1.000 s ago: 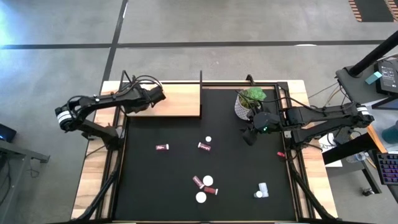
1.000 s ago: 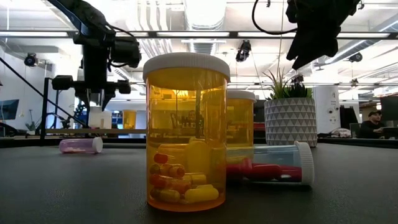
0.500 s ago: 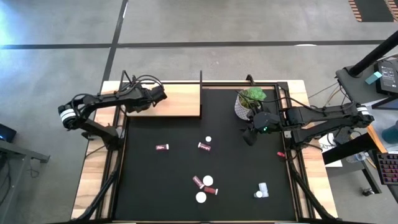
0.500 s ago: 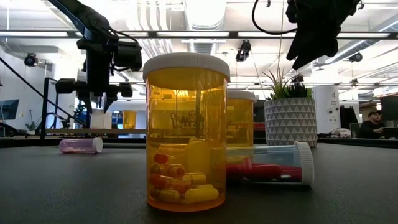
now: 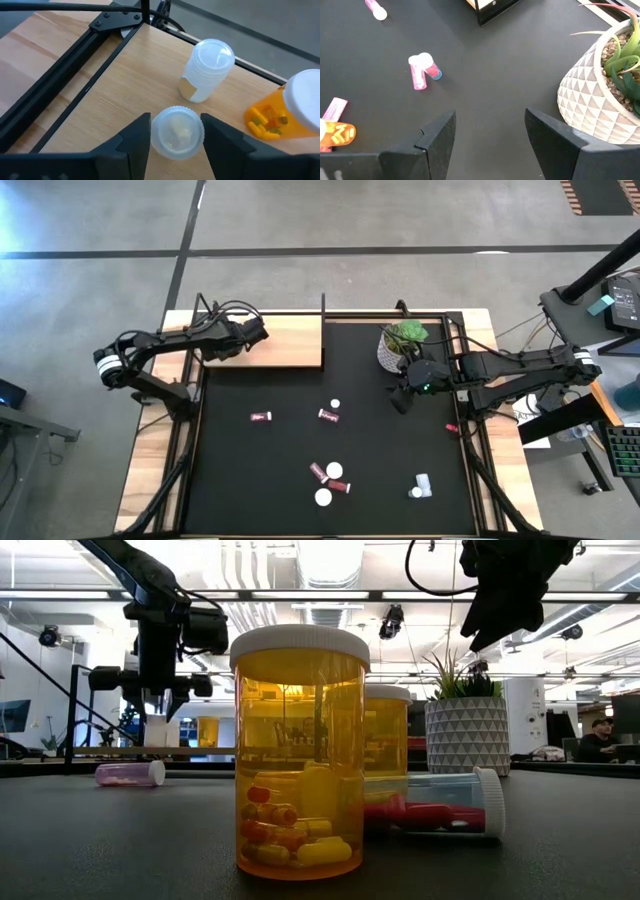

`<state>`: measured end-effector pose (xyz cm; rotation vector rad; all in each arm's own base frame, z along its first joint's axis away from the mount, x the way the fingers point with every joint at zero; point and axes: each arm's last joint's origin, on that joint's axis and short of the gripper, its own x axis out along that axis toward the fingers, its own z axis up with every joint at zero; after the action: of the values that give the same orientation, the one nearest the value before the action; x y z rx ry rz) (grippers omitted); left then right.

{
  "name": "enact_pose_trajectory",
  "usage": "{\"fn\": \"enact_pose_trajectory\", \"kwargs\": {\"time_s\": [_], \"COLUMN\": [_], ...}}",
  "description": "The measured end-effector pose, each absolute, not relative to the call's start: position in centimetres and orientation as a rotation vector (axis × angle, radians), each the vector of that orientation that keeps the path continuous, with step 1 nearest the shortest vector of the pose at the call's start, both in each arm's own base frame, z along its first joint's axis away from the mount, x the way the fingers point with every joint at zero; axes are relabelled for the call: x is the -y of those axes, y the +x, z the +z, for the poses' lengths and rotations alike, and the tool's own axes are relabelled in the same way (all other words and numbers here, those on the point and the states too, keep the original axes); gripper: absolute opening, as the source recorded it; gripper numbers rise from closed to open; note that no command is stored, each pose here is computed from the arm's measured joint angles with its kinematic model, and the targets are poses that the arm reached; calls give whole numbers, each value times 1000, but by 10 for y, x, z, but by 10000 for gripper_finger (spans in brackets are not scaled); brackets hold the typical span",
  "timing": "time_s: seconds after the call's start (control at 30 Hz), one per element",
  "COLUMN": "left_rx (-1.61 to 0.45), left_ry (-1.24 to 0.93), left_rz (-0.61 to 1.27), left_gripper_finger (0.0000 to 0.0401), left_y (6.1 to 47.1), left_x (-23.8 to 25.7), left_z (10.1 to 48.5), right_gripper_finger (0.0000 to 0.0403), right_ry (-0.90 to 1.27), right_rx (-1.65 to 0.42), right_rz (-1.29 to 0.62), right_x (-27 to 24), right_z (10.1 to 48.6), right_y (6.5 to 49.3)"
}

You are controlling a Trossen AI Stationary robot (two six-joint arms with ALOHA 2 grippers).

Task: Pick and place medicine bottles onto shelf by color
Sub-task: Put the top white pill bottle on the shelf aligned with the other white pill bottle, then put the top blue pill bottle on the shelf

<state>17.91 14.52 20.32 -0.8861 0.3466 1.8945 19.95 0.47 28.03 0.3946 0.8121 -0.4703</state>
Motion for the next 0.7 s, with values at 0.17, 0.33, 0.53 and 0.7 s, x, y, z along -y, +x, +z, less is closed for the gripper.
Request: {"fn": "enact_pose_trajectory", "kwargs": {"time_s": [0.17,0.33,0.53,0.7], "left_rx": [-343,-328,-328,-326], "left_ry": [-877,-850,-843,-823], "left_rz": [1901,1914,1904,1849], "left_gripper_finger": [181,197,201,202], "left_y": [179,178,179,179], "left_x": [-146,-146,-146,-146], "left_z": [203,204,207,224], "right_gripper_finger": [228,228,228,228], "right_ry": [409,410,412,412], "right_rx": [-809,-809,-808,-808], "right_rz": [-477,-477,-478,-479], "right_x": [-5,-5,-5,-5], "right_z": [280,280,280,280], "right_y": [199,199,199,200]}}
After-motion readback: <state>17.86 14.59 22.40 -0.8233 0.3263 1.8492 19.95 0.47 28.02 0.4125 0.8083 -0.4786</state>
